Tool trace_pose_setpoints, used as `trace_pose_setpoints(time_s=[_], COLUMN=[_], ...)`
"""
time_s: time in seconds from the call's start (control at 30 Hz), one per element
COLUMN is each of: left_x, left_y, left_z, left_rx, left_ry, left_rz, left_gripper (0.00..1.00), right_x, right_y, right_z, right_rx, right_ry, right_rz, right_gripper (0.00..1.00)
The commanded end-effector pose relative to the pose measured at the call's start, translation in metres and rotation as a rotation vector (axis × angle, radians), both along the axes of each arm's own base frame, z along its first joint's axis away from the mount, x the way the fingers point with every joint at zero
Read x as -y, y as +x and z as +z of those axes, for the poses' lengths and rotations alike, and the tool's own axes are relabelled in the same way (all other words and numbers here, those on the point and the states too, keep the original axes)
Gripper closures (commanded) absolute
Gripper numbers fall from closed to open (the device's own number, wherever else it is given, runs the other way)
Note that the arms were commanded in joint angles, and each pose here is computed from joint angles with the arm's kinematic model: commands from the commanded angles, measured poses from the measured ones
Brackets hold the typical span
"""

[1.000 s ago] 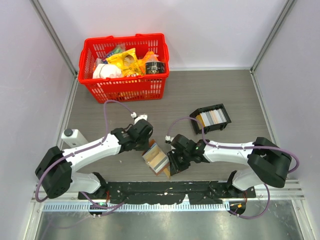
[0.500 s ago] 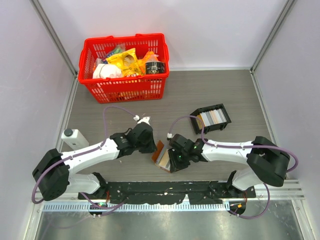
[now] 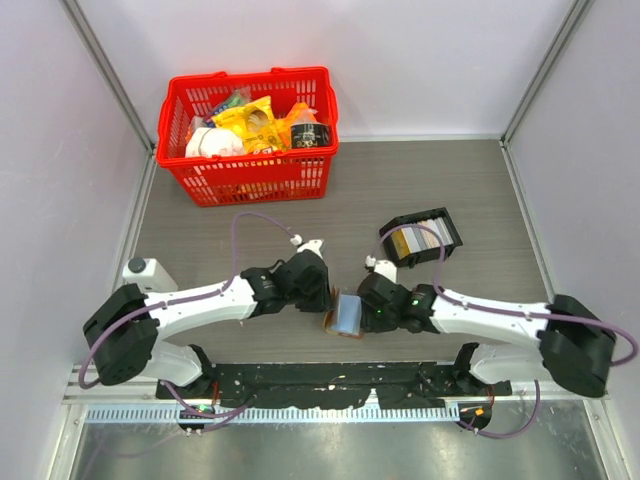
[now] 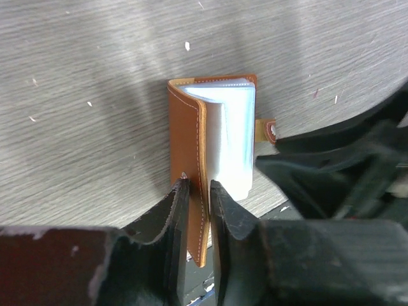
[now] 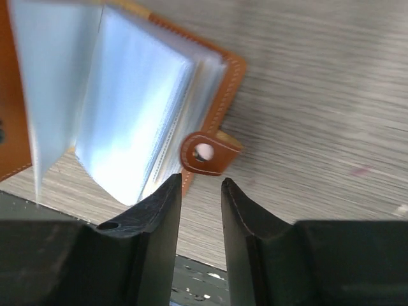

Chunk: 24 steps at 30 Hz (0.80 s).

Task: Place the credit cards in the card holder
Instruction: Close the card holder at the center of the board.

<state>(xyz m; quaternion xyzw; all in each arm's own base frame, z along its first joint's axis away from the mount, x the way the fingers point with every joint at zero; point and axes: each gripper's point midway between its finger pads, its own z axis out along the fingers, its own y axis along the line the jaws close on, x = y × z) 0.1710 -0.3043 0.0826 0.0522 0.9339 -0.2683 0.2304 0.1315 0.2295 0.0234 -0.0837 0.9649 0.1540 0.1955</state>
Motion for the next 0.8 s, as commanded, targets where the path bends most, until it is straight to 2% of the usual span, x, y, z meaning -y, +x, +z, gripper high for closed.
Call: trace_pose_setpoints(time_s=[0.0, 0.43, 0.57, 0.7, 0.77], left_x=[0.018, 0.055, 0.051, 0.052, 0.053], left_y=[-0.005, -0.009, -0.011, -0.016, -0.018], left_z=[0.002, -0.003, -0.022, -0.034, -0.033], left_rx=[0.008, 0.019, -0.019, -0.047, -0.033], left_ry=[-0.003, 0.057, 0.129, 0.128, 0.101], left_rz=[-0.057, -0.101, -0.094, -0.092, -0.097], left_gripper=[0.76, 0.63, 0.65, 0.71, 0.69], right_x=[0.031, 0.046, 0.049, 0.028, 0.018], right_y=[0.026, 0.036, 0.041, 0.04, 0.039], right_z=[0.025, 0.036, 0.043, 0.045, 0.043], right_rx=[0.163, 0.186, 0.215, 0.185, 0.169], right_ry=[0.003, 0.084, 0.103, 0.161, 0.182], right_rz=[-0.207, -0.395, -0.422, -0.337, -0.305], right_gripper=[0.6, 0.58, 0.58, 0.58, 0.58])
